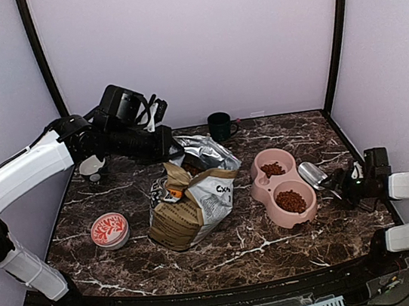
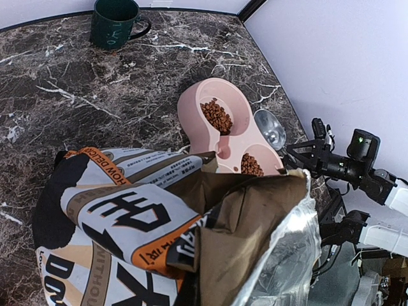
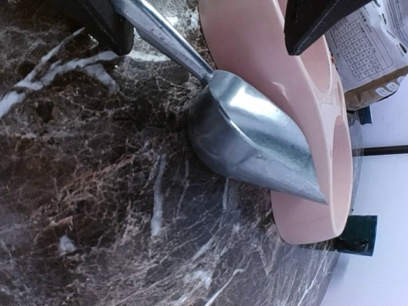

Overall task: Serve the pet food
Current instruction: Place the spatula at the center of the board.

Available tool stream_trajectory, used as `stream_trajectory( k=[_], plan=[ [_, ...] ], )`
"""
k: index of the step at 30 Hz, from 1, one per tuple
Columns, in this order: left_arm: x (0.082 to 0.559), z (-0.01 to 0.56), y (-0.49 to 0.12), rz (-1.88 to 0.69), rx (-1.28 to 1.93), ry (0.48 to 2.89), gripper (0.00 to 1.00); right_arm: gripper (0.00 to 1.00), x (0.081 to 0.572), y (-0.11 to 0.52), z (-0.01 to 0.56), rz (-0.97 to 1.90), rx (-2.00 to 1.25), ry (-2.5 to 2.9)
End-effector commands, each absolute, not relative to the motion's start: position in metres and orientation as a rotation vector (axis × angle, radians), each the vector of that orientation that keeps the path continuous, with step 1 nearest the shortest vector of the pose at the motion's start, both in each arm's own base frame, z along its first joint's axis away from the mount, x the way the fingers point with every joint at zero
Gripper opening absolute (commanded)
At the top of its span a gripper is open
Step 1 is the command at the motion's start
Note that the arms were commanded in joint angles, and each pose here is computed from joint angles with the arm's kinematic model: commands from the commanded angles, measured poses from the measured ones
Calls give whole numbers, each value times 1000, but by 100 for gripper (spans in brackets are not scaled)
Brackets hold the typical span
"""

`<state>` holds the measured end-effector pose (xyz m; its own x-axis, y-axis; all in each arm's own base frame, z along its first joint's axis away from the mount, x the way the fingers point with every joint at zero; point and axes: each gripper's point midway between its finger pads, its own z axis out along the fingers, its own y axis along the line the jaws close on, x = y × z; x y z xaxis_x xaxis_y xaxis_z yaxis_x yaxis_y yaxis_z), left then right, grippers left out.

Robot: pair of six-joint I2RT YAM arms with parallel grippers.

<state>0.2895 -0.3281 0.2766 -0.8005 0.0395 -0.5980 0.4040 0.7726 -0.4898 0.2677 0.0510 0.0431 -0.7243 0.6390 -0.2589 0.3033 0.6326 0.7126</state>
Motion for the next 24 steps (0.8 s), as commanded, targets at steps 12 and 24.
stream_trajectory(
  k=[12, 24],
  plan=[
    [282, 272, -312, -789, 323, 2441, 0, 100, 251, 54, 70, 723, 671, 2447],
    [281, 274, -313, -797, 327, 2436, 0, 100, 261, 58, 127, 709, 613, 2388]
  ],
)
